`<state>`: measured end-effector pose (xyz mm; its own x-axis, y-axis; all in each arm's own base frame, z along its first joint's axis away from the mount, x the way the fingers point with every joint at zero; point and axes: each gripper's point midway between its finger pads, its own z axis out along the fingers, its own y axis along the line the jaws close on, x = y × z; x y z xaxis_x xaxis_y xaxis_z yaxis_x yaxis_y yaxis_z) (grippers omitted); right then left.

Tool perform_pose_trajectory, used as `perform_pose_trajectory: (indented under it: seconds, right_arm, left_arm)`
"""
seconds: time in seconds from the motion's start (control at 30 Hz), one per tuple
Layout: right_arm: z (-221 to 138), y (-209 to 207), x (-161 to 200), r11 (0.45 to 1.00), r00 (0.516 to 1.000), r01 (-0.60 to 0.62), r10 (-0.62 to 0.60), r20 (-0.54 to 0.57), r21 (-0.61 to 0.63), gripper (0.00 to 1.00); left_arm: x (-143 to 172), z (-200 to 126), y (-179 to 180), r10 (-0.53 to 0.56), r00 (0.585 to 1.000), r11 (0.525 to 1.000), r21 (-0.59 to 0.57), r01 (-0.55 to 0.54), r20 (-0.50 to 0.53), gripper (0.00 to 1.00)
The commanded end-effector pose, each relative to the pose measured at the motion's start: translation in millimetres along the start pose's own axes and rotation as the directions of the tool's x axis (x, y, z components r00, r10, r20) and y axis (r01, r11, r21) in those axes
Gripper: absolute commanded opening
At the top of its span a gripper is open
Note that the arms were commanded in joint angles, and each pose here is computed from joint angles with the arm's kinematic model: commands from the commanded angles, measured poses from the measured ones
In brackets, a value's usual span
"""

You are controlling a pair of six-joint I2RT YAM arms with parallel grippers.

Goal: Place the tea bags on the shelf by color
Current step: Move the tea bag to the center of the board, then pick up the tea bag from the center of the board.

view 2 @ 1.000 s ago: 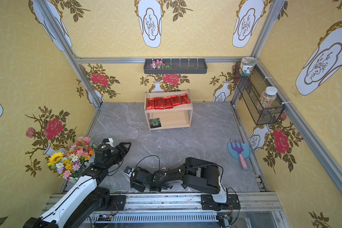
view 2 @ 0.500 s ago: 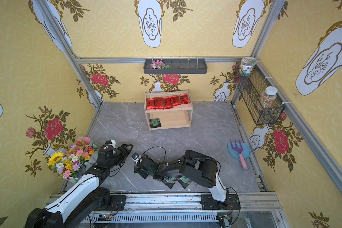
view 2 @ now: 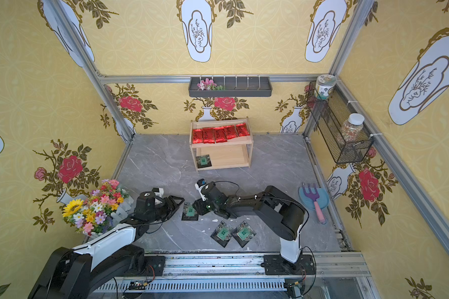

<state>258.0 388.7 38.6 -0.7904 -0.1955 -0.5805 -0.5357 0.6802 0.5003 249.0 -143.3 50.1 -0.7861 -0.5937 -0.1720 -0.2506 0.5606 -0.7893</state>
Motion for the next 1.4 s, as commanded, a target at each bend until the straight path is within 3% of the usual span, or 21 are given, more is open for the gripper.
perform_pose_trajectory:
  seconds: [0.0, 0.33, 0.63, 1.0, 1.17, 1.37]
  right_arm:
    - [-1.8, 18.6, 2.1, 0.958, 0.971, -0.237, 0.231, -0.053, -0.162, 0.48]
    - [2.6, 1.2, 9.0, 0.922, 0.933, -0.358, 0.347, -0.093, -0.148, 0.44]
    - [14.5, 14.4, -2.7, 0.857, 0.899, -0.438, 0.415, -0.138, -0.273, 0.42]
    - [13.7, 13.5, -13.2, 0.831, 0.894, -0.446, 0.427, -0.132, -0.334, 0.14]
    - [-10.3, 19.0, -30.8, 0.827, 0.928, -0.368, 0.356, -0.111, -0.424, 0.07]
    - [-50.2, 39.6, -54.5, 0.757, 0.958, -0.281, 0.257, -0.127, -0.589, 0.05]
  left_arm:
    - [0.5, 9.0, -5.8, 0.055, 0.998, 0.998, 0.011, -0.055, -0.031, 0.62]
    - [21.0, 16.8, 4.9, 0.063, 0.994, 0.998, -0.023, -0.065, -0.089, 0.61]
    - [29.8, 19.3, 11.1, 0.044, 0.994, 0.999, 0.01, -0.043, -0.096, 0.61]
    - [24.0, 13.3, -4.4, 0.055, 0.996, 0.997, 0.061, -0.051, -0.066, 0.62]
    - [16.2, -2.3, -38.7, 0.094, 0.995, 0.979, 0.185, -0.086, -0.037, 0.68]
    - [16.3, -25.1, -84.8, 0.149, 0.988, 0.905, 0.409, -0.121, -0.035, 0.72]
